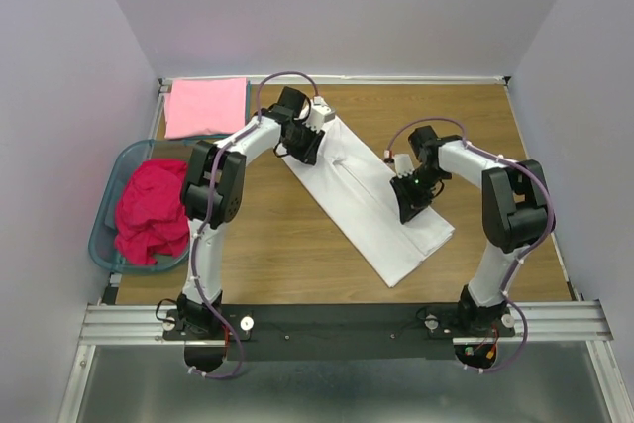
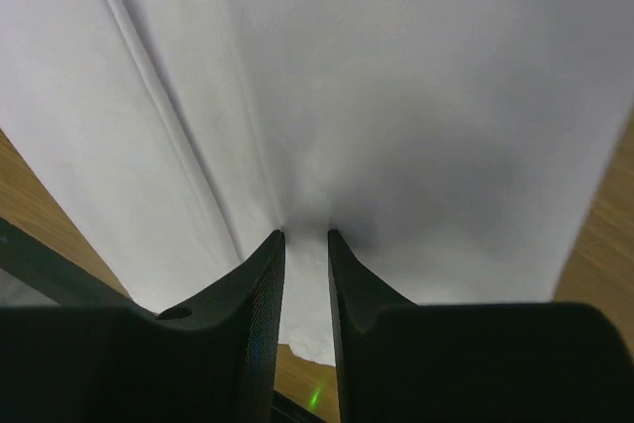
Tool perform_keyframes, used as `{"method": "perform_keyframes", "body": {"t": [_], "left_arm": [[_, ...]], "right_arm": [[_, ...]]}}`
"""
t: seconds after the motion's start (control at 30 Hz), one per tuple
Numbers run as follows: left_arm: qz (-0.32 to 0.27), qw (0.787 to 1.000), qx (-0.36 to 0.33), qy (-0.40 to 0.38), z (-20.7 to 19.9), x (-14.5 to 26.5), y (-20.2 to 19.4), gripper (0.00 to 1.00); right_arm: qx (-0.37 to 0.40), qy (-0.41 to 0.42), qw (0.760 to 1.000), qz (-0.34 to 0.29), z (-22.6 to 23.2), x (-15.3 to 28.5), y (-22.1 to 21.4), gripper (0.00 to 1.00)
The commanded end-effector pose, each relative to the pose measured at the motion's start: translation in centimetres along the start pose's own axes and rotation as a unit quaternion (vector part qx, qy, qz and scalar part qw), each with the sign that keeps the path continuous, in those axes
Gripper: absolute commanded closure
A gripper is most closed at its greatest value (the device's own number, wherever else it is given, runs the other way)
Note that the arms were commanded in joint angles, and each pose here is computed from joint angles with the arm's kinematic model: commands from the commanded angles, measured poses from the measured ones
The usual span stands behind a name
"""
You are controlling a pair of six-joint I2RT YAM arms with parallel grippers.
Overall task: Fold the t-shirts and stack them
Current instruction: Fold the tshirt
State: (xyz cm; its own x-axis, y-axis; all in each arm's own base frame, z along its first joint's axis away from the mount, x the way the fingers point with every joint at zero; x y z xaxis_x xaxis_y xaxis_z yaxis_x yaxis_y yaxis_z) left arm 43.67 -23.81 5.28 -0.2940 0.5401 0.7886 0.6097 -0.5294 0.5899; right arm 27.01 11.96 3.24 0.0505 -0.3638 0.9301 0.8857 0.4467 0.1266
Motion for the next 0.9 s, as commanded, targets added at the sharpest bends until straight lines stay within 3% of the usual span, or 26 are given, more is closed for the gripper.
{"method": "perform_keyframes", "body": {"t": [0.0,0.23,0.27,0.4,0.47,0.5,0.53,0.63,0.87], "left_arm": [[0.022,0.999,0.001,0.028,2.0,-1.6,-0.4,0.65],[0.047,0.999,-0.015,0.024,5.1,-6.2,1.5,0.65],[0.016,0.999,-0.030,0.029,5.5,-5.5,4.5,0.65],[-0.063,0.995,-0.062,0.035,5.8,-4.1,9.5,0.62],[-0.136,0.986,-0.086,0.049,4.7,0.7,14.0,0.58],[-0.135,0.986,-0.084,0.049,4.9,-0.1,13.4,0.57],[-0.167,0.980,-0.099,0.051,3.9,2.9,15.3,0.56],[-0.195,0.975,-0.101,0.036,2.0,5.2,15.8,0.54],[-0.138,0.989,-0.037,-0.049,-1.3,2.8,9.8,0.56]], "right_arm": [[0.011,0.024,0.999,0.020,2.2,-2.2,-1.4,0.69],[0.039,0.129,0.990,0.039,9.4,-3.9,-1.3,0.67],[0.048,0.157,0.986,0.033,11.0,-3.5,-0.8,0.63],[0.082,0.196,0.977,-0.031,14.0,0.3,2.5,0.57],[0.093,0.188,0.975,-0.074,14.3,2.7,4.4,0.56],[0.095,0.185,0.975,-0.085,14.1,3.3,4.9,0.56],[0.099,0.180,0.974,-0.095,14.0,3.8,5.5,0.56],[0.100,0.157,0.977,-0.109,12.8,3.7,6.7,0.56],[0.063,0.081,0.986,-0.132,8.2,1.6,10.8,0.60]]}}
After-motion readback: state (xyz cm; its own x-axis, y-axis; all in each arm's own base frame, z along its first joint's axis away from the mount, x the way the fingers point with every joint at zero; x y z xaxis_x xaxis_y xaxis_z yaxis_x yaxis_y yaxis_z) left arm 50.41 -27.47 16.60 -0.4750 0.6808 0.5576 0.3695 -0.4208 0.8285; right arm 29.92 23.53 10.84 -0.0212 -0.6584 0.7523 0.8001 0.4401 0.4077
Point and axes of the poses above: each gripper's point midway between its finger pads, its own x axis back along the fingers, its own z axis along the line the jaws close on, y = z × x, the point moved 1 cm from there along x, back along the fingers, and after that the axes turned 3 degrees about -x, right-handed, at the moved point
